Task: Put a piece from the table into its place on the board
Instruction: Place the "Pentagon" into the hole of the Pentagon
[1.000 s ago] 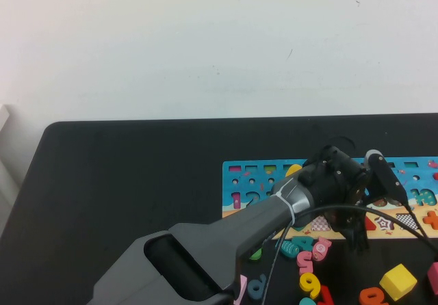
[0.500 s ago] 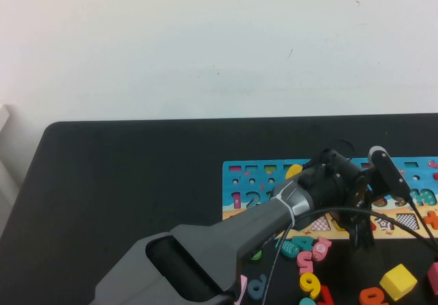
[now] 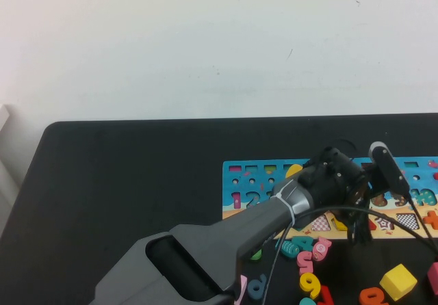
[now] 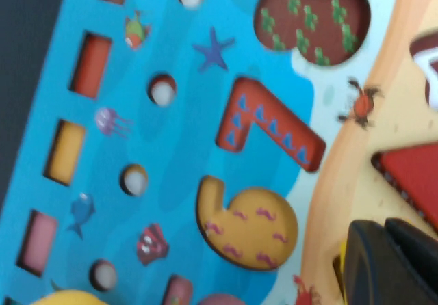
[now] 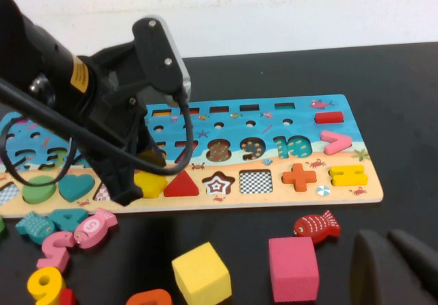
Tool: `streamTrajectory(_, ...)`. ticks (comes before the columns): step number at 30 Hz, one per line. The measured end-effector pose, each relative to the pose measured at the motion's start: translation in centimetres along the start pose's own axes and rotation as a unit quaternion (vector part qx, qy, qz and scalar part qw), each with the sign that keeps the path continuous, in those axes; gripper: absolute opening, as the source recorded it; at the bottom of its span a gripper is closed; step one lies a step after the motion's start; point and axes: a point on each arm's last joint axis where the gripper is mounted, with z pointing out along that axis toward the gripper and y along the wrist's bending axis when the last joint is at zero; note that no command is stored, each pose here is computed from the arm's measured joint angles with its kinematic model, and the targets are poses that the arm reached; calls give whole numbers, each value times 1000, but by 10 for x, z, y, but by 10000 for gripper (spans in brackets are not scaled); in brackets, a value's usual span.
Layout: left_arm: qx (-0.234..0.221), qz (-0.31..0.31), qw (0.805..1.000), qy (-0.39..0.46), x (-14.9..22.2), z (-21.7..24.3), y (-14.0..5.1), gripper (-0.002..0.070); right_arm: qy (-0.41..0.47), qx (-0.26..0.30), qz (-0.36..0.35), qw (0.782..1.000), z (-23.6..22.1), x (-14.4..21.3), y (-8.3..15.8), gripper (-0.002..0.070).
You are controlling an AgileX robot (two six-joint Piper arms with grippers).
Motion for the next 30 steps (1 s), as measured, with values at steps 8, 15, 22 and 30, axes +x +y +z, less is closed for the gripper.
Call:
streamTrajectory(8,7,-20,999,-36,-10,-5,1,0,-1,0,0,1000,0,0,0,19)
streamTrajectory(15,12,-22,999,-28,-4,5,-3,0,-1,0,0,1000,0,0,0,19)
streamTrajectory(22,18,-25,999,-21,1,13,-6,0,-1,0,0,1000,0,0,0,19)
streamTrajectory(30,-10,0,1000,-18,-3,2,4,0,-1,0,0,1000,0,0,0,19)
